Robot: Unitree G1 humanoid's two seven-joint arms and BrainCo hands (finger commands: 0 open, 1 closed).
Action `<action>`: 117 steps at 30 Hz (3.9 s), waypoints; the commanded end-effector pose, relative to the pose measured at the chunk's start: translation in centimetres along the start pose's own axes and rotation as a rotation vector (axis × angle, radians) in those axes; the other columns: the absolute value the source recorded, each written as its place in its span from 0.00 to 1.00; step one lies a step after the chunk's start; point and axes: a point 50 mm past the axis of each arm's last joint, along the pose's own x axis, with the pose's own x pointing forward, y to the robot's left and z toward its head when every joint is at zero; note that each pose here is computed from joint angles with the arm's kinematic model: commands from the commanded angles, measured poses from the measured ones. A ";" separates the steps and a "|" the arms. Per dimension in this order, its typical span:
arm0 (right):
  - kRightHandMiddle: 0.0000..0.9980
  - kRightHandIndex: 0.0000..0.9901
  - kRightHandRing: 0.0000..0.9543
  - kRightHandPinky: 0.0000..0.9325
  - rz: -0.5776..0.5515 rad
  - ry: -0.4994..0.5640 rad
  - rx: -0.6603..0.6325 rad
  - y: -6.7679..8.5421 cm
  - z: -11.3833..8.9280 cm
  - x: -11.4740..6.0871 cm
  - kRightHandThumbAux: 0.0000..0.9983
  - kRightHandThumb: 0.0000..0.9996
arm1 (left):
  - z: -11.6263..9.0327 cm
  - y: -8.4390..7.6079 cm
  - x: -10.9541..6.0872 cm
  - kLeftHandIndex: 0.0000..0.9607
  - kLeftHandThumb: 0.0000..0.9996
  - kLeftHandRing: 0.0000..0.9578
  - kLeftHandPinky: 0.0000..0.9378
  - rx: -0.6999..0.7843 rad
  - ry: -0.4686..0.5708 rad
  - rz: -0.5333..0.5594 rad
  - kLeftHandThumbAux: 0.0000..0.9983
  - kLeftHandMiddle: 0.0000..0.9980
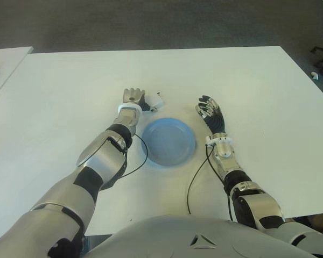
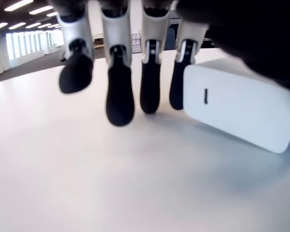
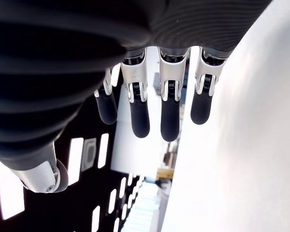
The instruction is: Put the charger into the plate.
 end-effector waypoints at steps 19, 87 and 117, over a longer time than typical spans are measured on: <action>0.25 0.18 0.26 0.27 0.020 0.428 0.018 1.4 -7.9 -10.5 0.58 0.53 | -0.5 -3.4 -1.2 0.46 0.73 0.80 0.86 -0.157 0.045 -0.090 0.70 0.77; 0.27 0.19 0.29 0.32 0.034 0.448 0.060 1.7 -7.9 -10.3 0.60 0.58 | -1.4 0.0 -3.1 0.46 0.72 0.84 0.87 -0.261 -0.320 0.332 0.70 0.82; 0.25 0.18 0.29 0.33 0.042 0.460 0.032 1.4 -8.1 -10.3 0.60 0.48 | -2.8 1.7 -8.0 0.46 0.73 0.87 0.90 -0.246 -0.464 0.452 0.70 0.84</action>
